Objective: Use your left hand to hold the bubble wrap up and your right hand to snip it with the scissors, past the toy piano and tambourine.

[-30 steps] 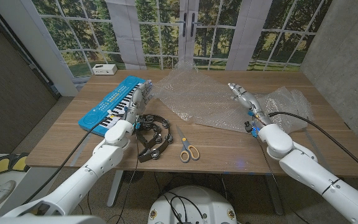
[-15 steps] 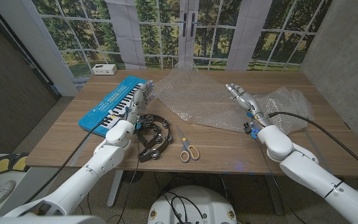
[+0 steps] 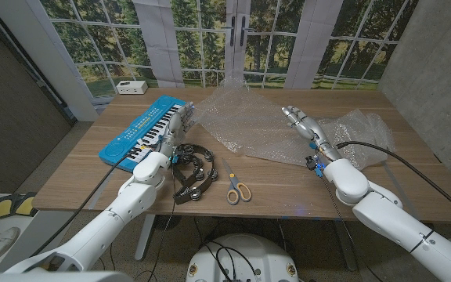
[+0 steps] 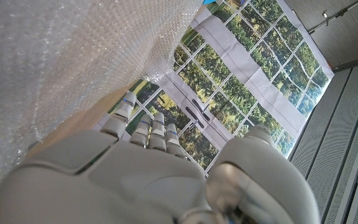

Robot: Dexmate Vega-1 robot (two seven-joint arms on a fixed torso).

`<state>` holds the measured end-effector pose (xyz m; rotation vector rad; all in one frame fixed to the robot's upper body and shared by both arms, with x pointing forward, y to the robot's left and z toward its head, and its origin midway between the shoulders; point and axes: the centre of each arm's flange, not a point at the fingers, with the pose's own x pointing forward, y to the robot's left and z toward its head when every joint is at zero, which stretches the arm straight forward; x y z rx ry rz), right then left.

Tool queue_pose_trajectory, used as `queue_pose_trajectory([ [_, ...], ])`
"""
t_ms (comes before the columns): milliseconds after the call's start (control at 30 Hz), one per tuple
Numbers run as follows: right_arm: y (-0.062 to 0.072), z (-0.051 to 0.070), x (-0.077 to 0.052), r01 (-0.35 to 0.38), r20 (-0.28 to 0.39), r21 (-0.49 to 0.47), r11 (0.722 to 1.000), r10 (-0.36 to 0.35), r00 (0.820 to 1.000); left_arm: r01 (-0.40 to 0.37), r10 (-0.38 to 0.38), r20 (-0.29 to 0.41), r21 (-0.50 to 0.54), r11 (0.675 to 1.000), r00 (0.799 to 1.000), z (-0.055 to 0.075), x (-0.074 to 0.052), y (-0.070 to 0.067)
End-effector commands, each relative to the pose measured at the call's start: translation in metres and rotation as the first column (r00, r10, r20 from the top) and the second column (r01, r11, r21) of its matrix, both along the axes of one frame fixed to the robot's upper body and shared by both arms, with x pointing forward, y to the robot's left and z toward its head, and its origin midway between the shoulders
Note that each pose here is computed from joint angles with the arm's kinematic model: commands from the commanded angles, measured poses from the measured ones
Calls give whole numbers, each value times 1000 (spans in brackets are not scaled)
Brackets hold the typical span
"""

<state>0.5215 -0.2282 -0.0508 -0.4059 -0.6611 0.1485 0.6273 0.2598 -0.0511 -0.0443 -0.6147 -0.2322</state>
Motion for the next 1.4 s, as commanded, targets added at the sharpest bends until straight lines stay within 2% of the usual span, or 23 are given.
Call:
queue_pose_trajectory([
  [33,7,0,-7,-13,3,-11,1000,13,1000,5,-5,4,2,1000,1000,1,-2,1],
  [500,14,-5,-10,-40,-10,-12,999,39,999,12,-12,3,-5,1000,1000,-4,-3,0],
  [1133,20,-10,-12,-64,-19,-23,998,63,998,18,-18,7,2,1000,1000,-3,-2,-3],
  [1400,25,-12,-11,-97,-32,-7,995,97,995,16,-16,3,20,1000,1000,-1,-1,-3],
])
